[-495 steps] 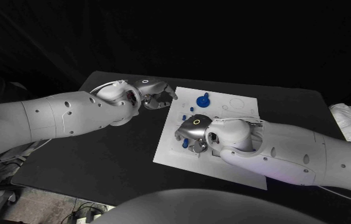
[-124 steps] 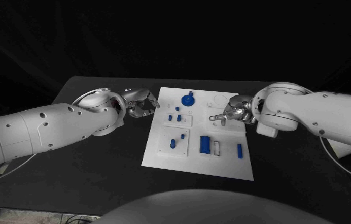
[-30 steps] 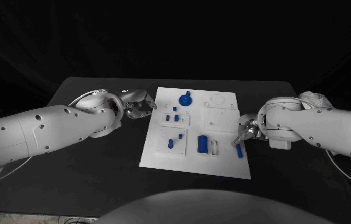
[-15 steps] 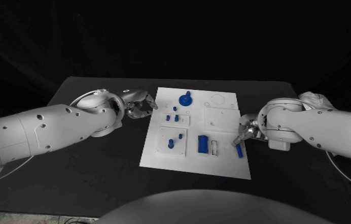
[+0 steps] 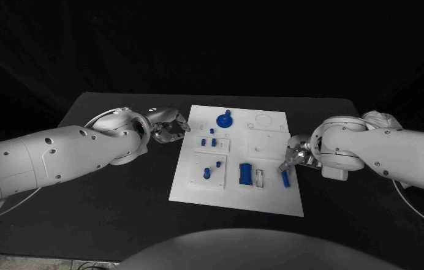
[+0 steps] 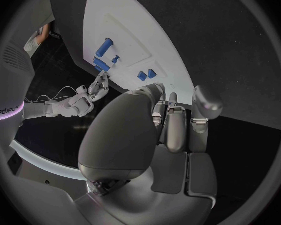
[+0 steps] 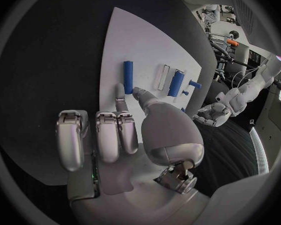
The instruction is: Assemble the parts on the task board
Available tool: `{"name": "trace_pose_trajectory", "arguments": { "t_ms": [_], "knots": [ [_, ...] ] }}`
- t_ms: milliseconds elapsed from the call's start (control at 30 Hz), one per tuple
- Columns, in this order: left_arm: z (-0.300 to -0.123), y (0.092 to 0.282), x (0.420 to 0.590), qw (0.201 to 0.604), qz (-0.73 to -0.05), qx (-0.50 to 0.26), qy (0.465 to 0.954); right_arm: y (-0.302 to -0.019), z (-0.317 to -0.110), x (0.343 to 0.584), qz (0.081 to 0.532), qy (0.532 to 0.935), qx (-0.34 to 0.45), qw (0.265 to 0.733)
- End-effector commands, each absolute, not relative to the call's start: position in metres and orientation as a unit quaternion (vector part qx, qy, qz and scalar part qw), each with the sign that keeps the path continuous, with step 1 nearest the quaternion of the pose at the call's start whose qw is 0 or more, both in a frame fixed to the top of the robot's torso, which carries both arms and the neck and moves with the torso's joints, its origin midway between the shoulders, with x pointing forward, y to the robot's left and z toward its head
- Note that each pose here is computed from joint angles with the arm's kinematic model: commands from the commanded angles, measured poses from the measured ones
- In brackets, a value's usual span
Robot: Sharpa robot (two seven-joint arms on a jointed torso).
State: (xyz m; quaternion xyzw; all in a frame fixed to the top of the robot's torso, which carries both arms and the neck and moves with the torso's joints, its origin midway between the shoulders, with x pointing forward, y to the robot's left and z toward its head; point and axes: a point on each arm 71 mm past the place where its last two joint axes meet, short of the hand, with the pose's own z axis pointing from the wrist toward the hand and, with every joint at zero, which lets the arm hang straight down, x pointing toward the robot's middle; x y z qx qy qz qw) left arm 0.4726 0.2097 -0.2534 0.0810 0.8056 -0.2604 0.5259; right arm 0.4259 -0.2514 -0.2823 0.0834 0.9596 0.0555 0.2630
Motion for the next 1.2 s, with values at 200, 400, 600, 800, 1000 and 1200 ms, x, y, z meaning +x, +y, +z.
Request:
{"name": "trace_pose_trajectory", "arguments": {
  "t_ms": [200,400,600,800,1000,1200],
  "knots": [
    [-0.254,0.208,0.472,0.520,-0.261,0.082,0.809,-0.237,-0.275,0.429,0.088,0.962,0.104,0.238],
    [-0.254,0.208,0.472,0.520,-0.260,0.082,0.810,-0.226,-0.273,0.431,0.106,0.964,0.115,0.214],
    [-0.254,0.207,0.473,0.519,-0.260,0.082,0.810,-0.215,-0.275,0.434,0.122,0.966,0.128,0.190],
    [-0.255,0.205,0.473,0.517,-0.259,0.083,0.811,-0.207,-0.277,0.436,0.134,0.966,0.140,0.170],
    [-0.255,0.205,0.473,0.516,-0.259,0.083,0.812,-0.202,-0.280,0.437,0.138,0.967,0.144,0.160],
    [-0.255,0.205,0.473,0.515,-0.258,0.083,0.813,-0.200,-0.286,0.438,0.137,0.967,0.149,0.153]
  ]
}}
